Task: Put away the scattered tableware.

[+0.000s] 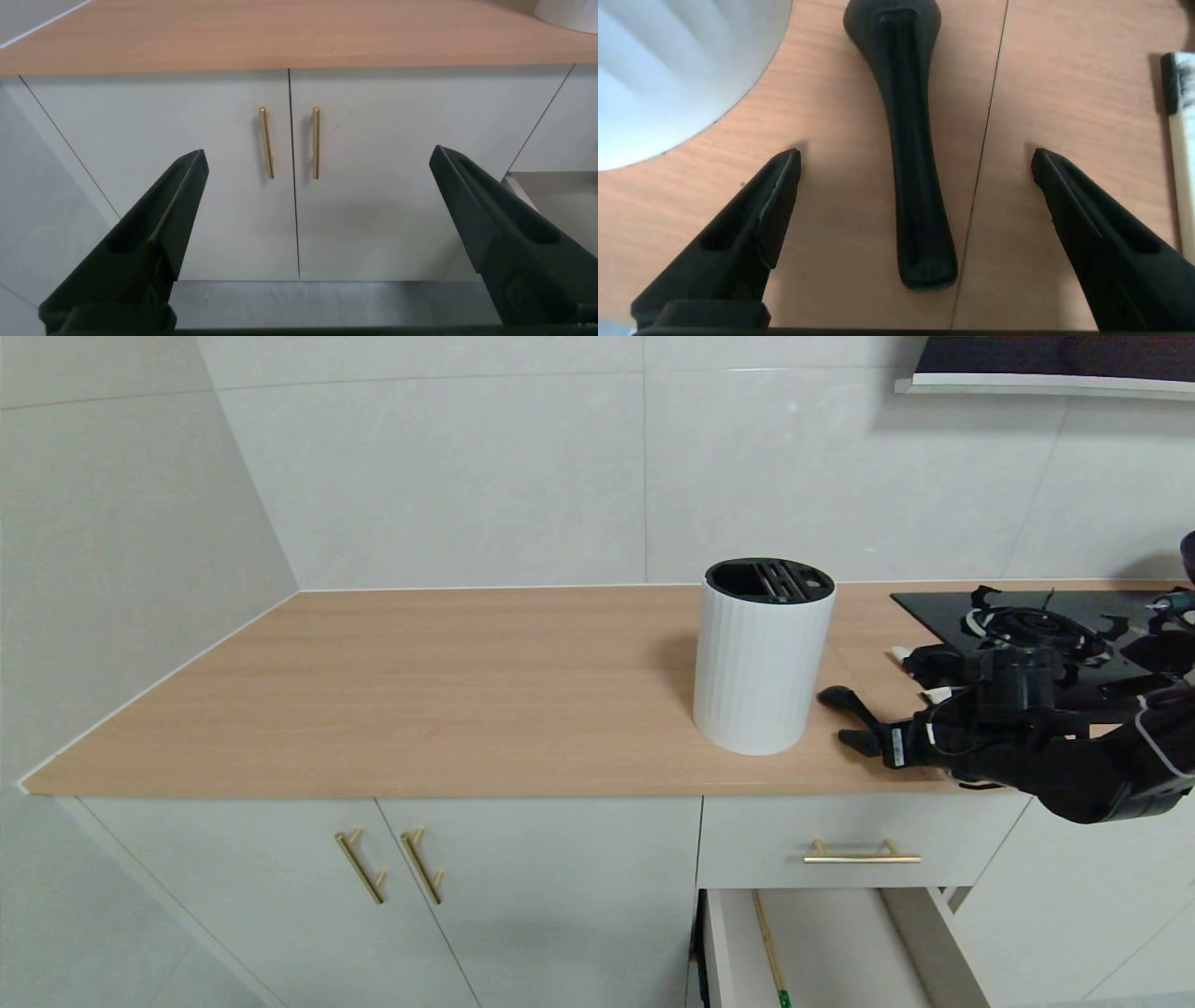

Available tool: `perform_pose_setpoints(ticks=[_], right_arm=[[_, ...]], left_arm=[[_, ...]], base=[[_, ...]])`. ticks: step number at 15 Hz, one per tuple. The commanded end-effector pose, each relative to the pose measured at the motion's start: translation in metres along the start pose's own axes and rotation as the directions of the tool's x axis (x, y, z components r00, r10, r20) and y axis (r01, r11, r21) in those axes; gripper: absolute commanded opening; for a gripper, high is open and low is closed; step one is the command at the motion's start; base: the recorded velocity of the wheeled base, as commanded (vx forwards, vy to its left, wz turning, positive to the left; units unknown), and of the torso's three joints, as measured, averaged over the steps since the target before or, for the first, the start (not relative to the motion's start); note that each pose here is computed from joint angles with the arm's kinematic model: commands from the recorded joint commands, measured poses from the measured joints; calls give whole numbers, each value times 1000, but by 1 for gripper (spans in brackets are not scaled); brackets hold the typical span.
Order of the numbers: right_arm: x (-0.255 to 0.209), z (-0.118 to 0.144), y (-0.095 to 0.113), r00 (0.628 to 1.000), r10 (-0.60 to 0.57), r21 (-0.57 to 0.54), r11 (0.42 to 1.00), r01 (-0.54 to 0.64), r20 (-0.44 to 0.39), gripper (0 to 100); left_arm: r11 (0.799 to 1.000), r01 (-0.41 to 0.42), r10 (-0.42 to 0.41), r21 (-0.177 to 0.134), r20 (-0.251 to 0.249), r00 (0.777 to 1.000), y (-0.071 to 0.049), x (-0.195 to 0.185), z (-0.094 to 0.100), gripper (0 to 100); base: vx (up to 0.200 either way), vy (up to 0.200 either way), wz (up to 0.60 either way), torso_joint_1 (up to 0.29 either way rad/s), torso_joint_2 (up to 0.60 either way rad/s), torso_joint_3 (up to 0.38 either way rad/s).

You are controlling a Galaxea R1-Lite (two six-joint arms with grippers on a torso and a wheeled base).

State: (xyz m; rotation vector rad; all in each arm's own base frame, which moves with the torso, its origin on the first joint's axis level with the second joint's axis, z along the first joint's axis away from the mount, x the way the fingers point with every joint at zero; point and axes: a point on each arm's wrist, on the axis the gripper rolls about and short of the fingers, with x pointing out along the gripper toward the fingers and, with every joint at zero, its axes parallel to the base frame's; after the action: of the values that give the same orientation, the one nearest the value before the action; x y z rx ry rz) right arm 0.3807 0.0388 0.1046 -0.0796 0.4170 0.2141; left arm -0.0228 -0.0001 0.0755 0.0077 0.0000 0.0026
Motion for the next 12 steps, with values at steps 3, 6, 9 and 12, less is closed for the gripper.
perform_pose_setpoints(ticks=[3,6,9,12], right_arm=[[3,-5,0,1000,-1,-7,1000,1,-8,0],[4,-5,3,1000,5,-10,1000,-5,-9,0],[3,-4,3,1000,4,-10,1000,-4,-6,0],[2,-1,2,1000,-4,-8,1000,4,4,0]], left_arm=[[1000,-2,2,0,0,1000,0,0,0,100],[1000,-1,1,0,0,1000,0,0,0,100],[1000,-2,2,0,0,1000,0,0,0,100],[1000,-1,1,0,0,1000,0,0,0,100]], base=[[0,0,0,0,0,0],[0,0,0,0,0,0],[0,0,0,0,0,0],[0,0,0,0,0,0]])
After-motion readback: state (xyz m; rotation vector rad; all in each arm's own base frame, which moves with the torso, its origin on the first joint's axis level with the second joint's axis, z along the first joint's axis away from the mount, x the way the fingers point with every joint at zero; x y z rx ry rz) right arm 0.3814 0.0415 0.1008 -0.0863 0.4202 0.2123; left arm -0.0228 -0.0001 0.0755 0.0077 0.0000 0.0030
